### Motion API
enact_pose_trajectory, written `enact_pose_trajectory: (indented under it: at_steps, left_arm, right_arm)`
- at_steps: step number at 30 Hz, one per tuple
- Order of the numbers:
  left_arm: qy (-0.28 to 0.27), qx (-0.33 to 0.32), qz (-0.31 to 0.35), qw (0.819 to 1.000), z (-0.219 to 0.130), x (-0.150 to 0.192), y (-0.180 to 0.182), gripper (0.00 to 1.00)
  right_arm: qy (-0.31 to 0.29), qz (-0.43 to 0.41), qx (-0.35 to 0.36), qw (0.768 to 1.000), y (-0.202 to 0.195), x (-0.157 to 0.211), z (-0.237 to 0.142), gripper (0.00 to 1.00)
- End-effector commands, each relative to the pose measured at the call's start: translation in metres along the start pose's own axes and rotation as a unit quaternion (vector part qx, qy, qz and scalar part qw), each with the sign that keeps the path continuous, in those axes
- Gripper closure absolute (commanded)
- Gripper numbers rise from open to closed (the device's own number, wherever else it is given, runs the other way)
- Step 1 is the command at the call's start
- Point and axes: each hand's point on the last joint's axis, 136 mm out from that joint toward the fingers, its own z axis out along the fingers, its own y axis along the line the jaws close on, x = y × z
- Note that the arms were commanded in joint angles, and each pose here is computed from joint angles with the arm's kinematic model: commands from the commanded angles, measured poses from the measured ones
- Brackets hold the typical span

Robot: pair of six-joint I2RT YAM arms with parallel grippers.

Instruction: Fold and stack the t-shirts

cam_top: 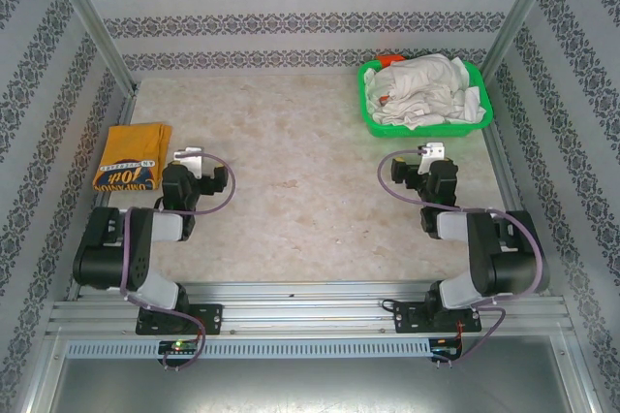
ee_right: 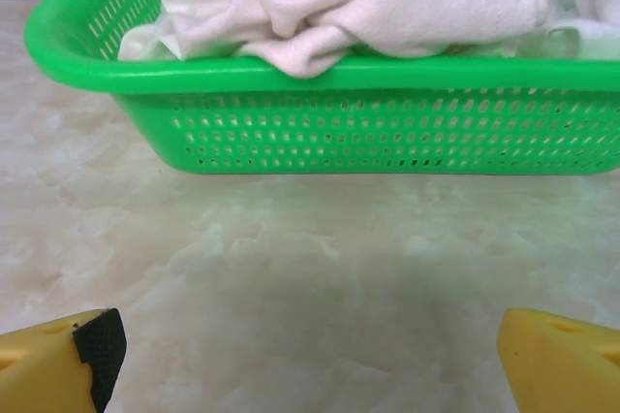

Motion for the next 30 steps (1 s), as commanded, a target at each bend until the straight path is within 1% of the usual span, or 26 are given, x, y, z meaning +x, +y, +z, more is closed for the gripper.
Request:
enact_pose_trajectory:
  at_steps: [1,3,6,9,13,17,21,25,29,30]
  left_arm:
    - [-0.018,-0.012,0.004,1.000,-0.012,-0.024,0.002,0.00]
    - [-0.026,-0.025,0.018,0.999,-0.019,-0.037,-0.001,0.00]
    - [-0.044,-0.014,0.024,0.999,-0.028,-0.058,-0.019,0.00]
    - [-0.044,0.031,0.044,0.998,-0.032,-0.070,-0.057,0.00]
    - [-0.050,0.112,0.071,0.990,-0.045,-0.077,-0.125,0.00]
    - [-0.058,0.176,0.100,0.978,-0.062,-0.079,-0.187,0.00]
    - [-0.069,0.218,0.134,0.964,-0.075,-0.074,-0.230,0.00]
    - [-0.062,0.239,0.150,0.957,-0.080,-0.065,-0.252,0.00]
    - [-0.054,0.245,0.153,0.956,-0.082,-0.058,-0.259,0.00]
    - [-0.051,0.243,0.152,0.957,-0.082,-0.056,-0.258,0.00]
  right_arm:
    - [-0.026,-0.007,-0.014,1.000,0.006,-0.031,-0.014,0.02]
    - [-0.029,-0.006,-0.019,0.999,0.009,-0.043,-0.023,0.02]
    - [-0.040,0.012,-0.027,0.999,0.015,-0.068,-0.037,0.02]
    - [-0.034,0.036,-0.015,0.999,0.012,-0.095,-0.041,0.02]
    - [-0.007,0.057,-0.001,0.998,0.009,-0.128,-0.030,0.02]
    - [0.033,0.068,-0.004,0.997,0.012,-0.144,0.006,0.02]
    - [0.081,0.084,0.007,0.993,0.014,-0.146,0.051,0.03]
    - [0.110,0.103,0.023,0.988,0.013,-0.143,0.094,0.10]
    - [0.125,0.118,0.023,0.985,0.016,-0.138,0.128,0.21]
    - [0.129,0.121,0.022,0.984,0.017,-0.137,0.133,0.26]
